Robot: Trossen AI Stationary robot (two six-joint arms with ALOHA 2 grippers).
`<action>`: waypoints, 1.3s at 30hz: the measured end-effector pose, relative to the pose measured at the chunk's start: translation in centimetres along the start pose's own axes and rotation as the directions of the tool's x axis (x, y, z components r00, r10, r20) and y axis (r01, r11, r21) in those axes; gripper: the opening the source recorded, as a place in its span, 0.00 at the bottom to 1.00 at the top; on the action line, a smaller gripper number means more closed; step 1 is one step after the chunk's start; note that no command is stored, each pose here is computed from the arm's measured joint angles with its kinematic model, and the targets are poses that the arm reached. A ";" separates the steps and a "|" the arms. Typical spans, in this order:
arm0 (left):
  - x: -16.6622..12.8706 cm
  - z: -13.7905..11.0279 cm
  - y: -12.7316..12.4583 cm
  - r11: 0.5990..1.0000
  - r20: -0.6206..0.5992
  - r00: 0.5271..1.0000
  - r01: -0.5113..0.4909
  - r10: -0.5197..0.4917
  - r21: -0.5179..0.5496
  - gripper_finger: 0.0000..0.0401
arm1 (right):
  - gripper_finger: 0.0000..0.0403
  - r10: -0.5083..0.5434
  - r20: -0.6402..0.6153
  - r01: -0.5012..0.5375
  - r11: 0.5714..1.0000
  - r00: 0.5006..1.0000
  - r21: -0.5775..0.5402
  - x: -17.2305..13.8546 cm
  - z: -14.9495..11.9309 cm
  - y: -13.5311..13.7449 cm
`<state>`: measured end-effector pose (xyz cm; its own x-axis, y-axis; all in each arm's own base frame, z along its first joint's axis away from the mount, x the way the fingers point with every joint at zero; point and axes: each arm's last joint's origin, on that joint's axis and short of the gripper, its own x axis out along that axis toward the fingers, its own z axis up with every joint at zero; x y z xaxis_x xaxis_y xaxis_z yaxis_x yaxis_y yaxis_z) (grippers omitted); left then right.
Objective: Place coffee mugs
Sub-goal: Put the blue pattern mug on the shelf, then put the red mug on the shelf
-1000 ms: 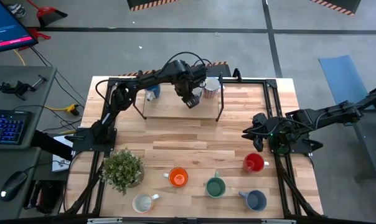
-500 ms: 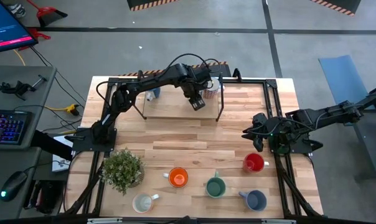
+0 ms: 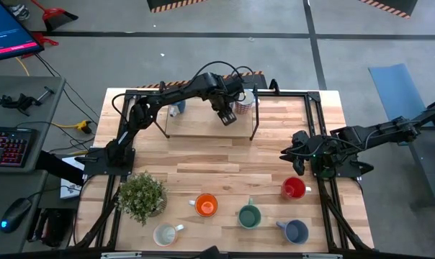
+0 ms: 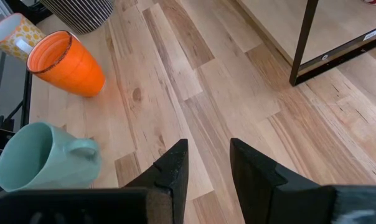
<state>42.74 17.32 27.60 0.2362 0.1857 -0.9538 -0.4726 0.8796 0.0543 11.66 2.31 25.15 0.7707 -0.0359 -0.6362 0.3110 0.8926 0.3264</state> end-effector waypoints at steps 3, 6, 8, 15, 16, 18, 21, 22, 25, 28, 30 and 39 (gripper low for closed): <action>0.0 0.0 0.1 1.000 0.001 1.000 -0.017 0.017 0.001 0.29 | 0.24 0.000 0.000 0.000 1.000 1.000 0.000 0.0 0.0 0.0; 0.0 0.0 0.2 1.000 0.002 1.000 -0.018 0.018 0.004 0.29 | 0.24 0.000 0.000 0.000 1.000 1.000 0.000 0.0 0.0 0.0; 0.0 0.0 0.3 1.000 -0.002 1.000 -0.015 0.015 0.001 0.29 | 0.24 0.000 0.000 0.000 1.000 1.000 -0.001 0.0 0.0 0.0; -2.2 -2.4 -0.9 0.990 -0.247 0.959 0.138 -0.140 -0.027 0.29 | 0.24 0.056 -0.042 -0.059 0.997 0.998 -0.059 0.0 -0.1 0.2; -2.5 -2.5 -1.5 0.988 -0.238 0.959 0.154 -0.155 -0.022 0.29 | 0.24 0.070 -0.051 -0.074 0.994 0.996 -0.084 0.0 -0.2 0.2; -3.8 -2.8 -2.5 0.975 -0.210 0.953 0.221 -0.221 -0.025 0.29 | 0.24 0.082 -0.060 -0.089 0.987 0.995 -0.133 0.0 -0.2 0.2; -6.6 -3.8 -5.1 0.951 -0.186 0.935 0.309 -0.301 0.015 0.29 | 0.24 0.079 -0.055 -0.086 0.985 0.995 -0.147 0.0 -0.1 0.3; -7.3 -4.4 -6.1 0.947 -0.181 0.933 0.321 -0.310 0.032 0.29 | 0.24 0.074 -0.053 -0.081 0.986 0.996 -0.148 0.1 -0.1 0.3; -9.5 -6.9 -9.6 0.926 -0.217 0.921 0.355 -0.323 0.130 0.29 | 0.24 0.071 -0.037 -0.076 0.986 0.997 -0.146 0.4 0.1 0.5; -11.9 -10.0 -12.9 0.895 -0.226 0.915 0.383 -0.333 0.229 0.29 | 0.24 0.075 -0.033 -0.079 0.984 0.997 -0.157 0.7 0.3 0.7; -13.0 -12.0 -15.1 0.874 -0.232 0.914 0.392 -0.334 0.287 0.29 | 0.24 0.066 -0.046 -0.073 0.984 0.997 -0.161 0.9 0.2 0.7; -13.5 -18.9 -22.2 0.888 -0.178 0.959 0.272 -0.219 0.371 0.29 | 0.24 0.050 -0.066 -0.060 0.984 0.997 -0.168 1.4 0.2 0.8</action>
<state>34.01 -13.00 33.66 0.1790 -0.0925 -0.9795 -0.0406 0.9940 -0.1013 13.06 2.90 24.70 0.7469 0.0383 -0.6638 0.1662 0.9559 0.2421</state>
